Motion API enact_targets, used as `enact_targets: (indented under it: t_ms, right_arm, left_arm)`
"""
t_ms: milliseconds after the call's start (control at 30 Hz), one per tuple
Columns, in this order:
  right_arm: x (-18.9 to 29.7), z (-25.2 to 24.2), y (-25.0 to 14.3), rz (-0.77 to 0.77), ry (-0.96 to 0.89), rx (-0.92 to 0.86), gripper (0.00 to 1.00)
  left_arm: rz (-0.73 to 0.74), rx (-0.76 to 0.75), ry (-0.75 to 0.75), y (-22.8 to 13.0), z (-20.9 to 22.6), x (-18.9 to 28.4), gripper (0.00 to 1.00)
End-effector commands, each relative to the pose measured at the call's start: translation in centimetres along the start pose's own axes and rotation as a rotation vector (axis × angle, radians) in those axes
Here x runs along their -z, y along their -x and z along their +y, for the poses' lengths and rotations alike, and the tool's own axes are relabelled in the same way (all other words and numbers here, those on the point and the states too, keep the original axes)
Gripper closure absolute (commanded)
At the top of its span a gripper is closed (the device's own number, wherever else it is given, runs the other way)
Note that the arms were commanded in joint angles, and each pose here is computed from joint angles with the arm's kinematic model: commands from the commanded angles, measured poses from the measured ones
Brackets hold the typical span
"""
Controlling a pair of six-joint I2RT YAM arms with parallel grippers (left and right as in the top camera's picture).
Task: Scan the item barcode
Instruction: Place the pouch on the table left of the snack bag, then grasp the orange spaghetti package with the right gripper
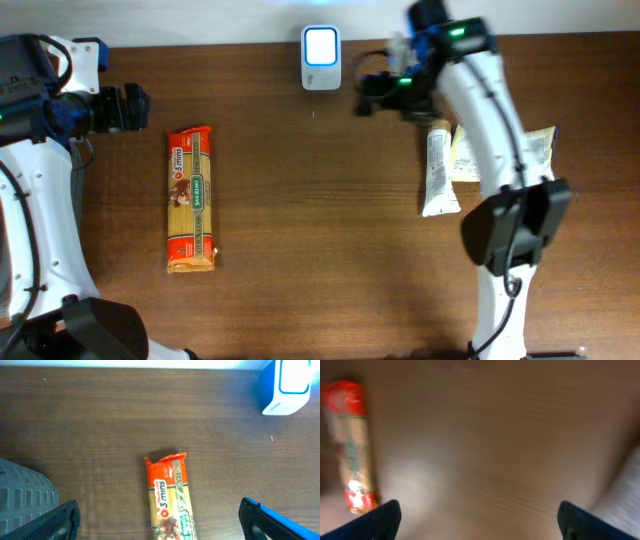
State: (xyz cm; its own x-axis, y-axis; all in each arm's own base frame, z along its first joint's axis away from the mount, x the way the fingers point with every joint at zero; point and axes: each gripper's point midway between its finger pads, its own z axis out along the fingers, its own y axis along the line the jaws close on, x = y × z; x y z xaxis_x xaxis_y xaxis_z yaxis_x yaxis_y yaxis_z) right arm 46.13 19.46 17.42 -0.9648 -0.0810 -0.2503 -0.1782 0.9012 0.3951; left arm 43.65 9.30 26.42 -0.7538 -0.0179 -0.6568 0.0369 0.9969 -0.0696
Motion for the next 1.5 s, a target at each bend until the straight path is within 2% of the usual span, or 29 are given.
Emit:
enact_targets:
  t_ms: [0,100,200,267,367,533,667,867,933,1000,1033,1133,1233,1367,1433,1467]
  right_arm:
    - [-4.1,8.1,-1.8,0.021,0.133,0.072,0.01]
    - [-8.9,15.8,-3.9,-0.022,0.228,0.191,0.02]
    - [-12.6,21.7,-6.7,-0.054,0.317,0.244,0.17]
    - [-15.2,24.5,-8.2,-0.043,0.365,0.217,0.23]
    - [-19.3,24.8,-10.1,0.01,0.356,0.135,0.23]
    - [-23.0,23.3,-11.0,0.069,0.347,0.054,0.24]
    - [-25.8,22.9,-12.4,0.16,0.402,-0.048,0.34]
    - [-26.1,23.0,-12.0,0.139,0.399,-0.077,0.58]
    - [-26.5,22.8,-12.2,0.141,0.386,-0.095,0.71]
    - [-26.6,22.8,-12.2,0.143,0.385,-0.095,0.93]
    - [-26.6,22.7,-12.2,0.145,0.384,-0.096,0.96]
    - [-26.4,22.2,-12.1,0.163,0.389,-0.102,0.96]
    - [-25.0,19.0,-11.3,0.187,0.318,-0.055,0.96]
    - [-19.9,16.6,-8.9,0.146,0.287,0.078,0.96]
    - [-16.5,14.5,-8.4,0.113,0.156,0.171,0.96]
    - [-15.8,14.8,-8.6,0.112,0.158,0.212,0.96]
  left_arm:
    - [-0.027,-0.019,0.003,0.5,0.0,1.0,0.01]
    - [-0.028,-0.019,0.003,0.5,0.0,1.0,0.01]
    - [-0.028,-0.019,0.003,0.5,0.0,1.0,0.01]
    - [-0.027,-0.019,0.003,0.5,0.0,1.0,0.01]
    - [-0.028,-0.019,0.003,0.5,0.0,1.0,0.01]
    - [-0.028,-0.019,0.003,0.5,0.0,1.0,0.01]
    - [-0.028,-0.019,0.003,0.5,0.0,1.0,0.01]
    - [-0.028,-0.019,0.003,0.5,0.0,1.0,0.01]
    - [-0.028,-0.019,0.003,0.5,0.0,1.0,0.01]
    - [-0.028,-0.019,0.004,0.5,0.0,1.0,0.01]
    - [-0.027,-0.019,0.003,0.5,0.0,1.0,0.01]
    - [-0.028,-0.019,0.003,0.5,0.0,1.0,0.01]
    - [-0.028,-0.019,0.003,0.5,0.0,1.0,0.01]
    - [-0.027,-0.019,0.003,0.5,0.0,1.0,0.01]
    - [-0.028,-0.019,0.004,0.5,0.0,1.0,0.01]
    - [-0.028,-0.019,0.003,0.5,0.0,1.0,0.01]
